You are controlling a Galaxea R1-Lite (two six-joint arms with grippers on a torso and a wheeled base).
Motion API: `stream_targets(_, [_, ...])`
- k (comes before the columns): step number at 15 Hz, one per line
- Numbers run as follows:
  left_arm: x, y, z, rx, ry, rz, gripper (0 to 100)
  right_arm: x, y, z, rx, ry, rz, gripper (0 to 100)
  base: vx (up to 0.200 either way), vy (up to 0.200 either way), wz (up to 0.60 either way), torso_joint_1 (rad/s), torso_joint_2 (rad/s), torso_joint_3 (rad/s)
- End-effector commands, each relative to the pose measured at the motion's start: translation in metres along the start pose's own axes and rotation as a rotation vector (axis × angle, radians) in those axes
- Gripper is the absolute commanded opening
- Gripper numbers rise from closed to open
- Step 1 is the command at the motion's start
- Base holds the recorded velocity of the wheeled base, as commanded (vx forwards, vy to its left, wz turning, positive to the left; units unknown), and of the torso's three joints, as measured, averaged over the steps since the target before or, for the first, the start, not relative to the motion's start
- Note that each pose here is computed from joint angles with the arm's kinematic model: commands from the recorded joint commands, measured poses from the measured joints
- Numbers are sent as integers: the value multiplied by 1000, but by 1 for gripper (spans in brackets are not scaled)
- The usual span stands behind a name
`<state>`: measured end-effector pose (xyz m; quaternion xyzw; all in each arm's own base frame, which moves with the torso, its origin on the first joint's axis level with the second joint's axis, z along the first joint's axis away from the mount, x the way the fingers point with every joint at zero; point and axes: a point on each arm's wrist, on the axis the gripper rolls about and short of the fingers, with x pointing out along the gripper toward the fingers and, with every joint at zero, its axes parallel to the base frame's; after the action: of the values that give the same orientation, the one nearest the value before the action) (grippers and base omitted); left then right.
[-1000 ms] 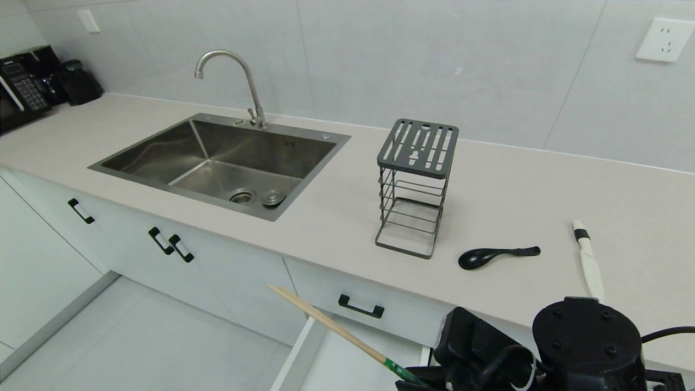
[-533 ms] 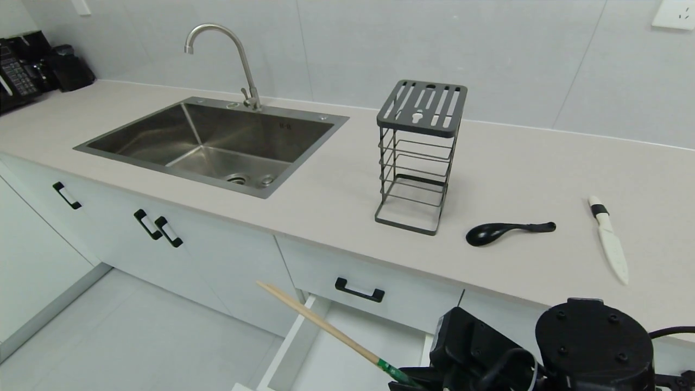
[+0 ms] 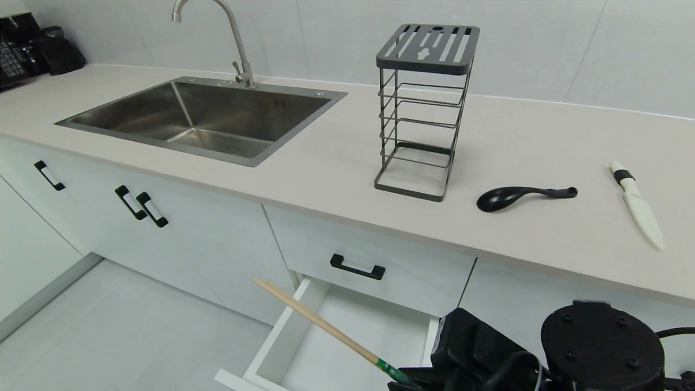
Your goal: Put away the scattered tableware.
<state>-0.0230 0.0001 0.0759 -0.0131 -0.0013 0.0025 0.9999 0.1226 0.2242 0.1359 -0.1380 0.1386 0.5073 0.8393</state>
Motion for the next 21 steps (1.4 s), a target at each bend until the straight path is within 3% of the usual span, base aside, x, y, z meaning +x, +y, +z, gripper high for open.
stream_targets(1, [0,0,0,-1,1,1,100,-1,0,0,1,-2,1,0,0,0,0,-261,491,227])
stream_targets(12, [0,0,0,-1,1,1,100,-8,0,2,14,-6,-1,0,0,0,0,-250,385,160])
stream_targets(16, [0,0,0,0,1,1,100,-14,-6,17,24,116,-7,0,0,0,0,-71,259,90])
stream_targets(21, [0,0,0,0,1,1,100,-8,-21,12,45,100,-63,0,0,0,0,-4,48,28])
